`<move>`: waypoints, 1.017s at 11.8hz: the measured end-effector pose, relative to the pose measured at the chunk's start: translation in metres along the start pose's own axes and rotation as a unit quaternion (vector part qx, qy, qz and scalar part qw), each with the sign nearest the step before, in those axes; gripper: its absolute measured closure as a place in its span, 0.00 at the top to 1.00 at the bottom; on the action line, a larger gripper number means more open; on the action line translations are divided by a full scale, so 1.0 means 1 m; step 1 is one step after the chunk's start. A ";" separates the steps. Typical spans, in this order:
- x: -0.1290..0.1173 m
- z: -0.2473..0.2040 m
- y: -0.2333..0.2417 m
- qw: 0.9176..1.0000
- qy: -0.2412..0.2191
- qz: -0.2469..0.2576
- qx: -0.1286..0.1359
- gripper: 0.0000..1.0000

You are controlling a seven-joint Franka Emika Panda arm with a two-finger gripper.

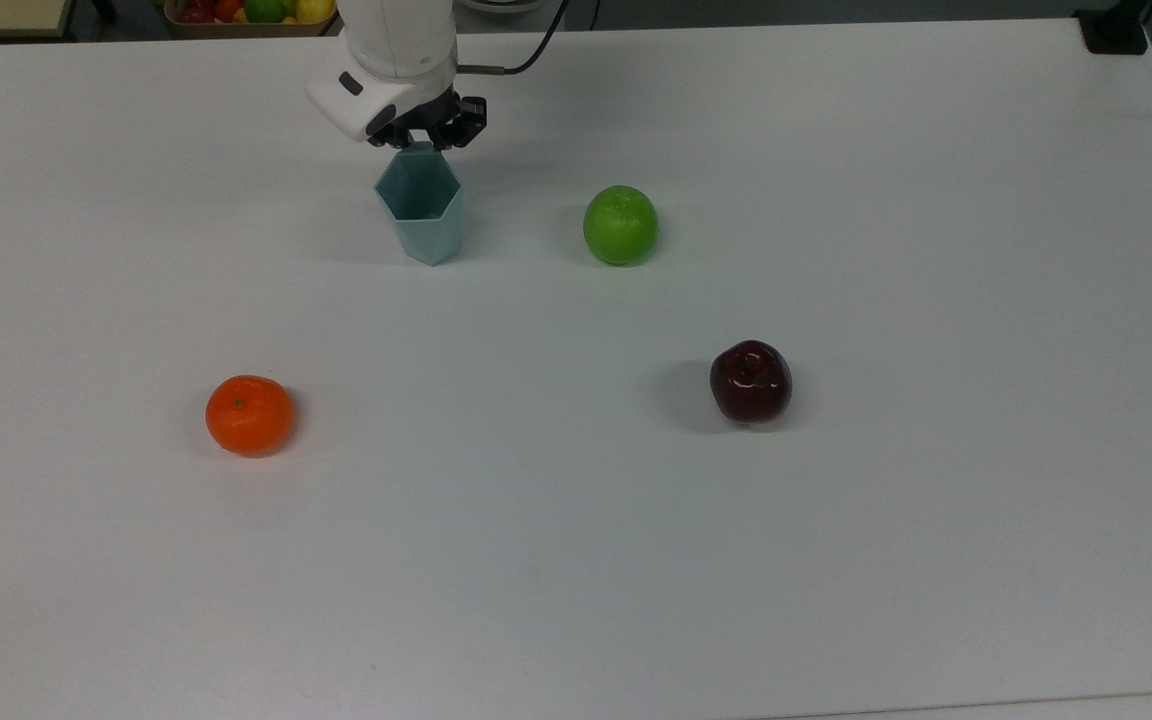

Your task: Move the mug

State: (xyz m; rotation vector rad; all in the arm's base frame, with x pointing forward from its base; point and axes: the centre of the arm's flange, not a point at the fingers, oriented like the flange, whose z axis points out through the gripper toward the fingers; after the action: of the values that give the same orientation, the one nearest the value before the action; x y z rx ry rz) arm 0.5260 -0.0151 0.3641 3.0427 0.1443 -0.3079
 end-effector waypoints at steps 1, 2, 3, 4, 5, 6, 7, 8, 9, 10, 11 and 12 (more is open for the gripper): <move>0.001 0.002 0.000 1.000 0.003 0.004 0.000 0.26; 0.004 0.005 -0.001 1.000 0.004 0.007 -0.001 0.26; 0.005 0.006 -0.003 1.000 0.004 0.004 -0.005 0.26; 0.005 0.006 -0.004 1.000 0.004 0.004 -0.007 0.26; 0.005 0.006 -0.006 1.000 0.005 0.005 -0.008 0.26; 0.005 0.006 -0.007 1.000 0.005 0.006 -0.008 0.26; 0.006 0.007 -0.007 1.000 0.004 0.006 -0.008 0.30; 0.006 0.010 -0.007 1.000 0.001 0.006 -0.008 0.34; 0.007 0.012 -0.008 1.000 -0.001 0.005 -0.008 0.37; 0.007 0.014 -0.008 1.000 -0.003 0.005 -0.008 0.48; 0.008 0.015 -0.008 1.000 -0.004 0.005 -0.009 0.63; 0.008 0.014 -0.008 1.000 -0.003 0.005 -0.009 0.73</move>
State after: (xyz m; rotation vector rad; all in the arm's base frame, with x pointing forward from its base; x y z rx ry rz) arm 0.5300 -0.0075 0.3484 3.0244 0.1304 -0.3131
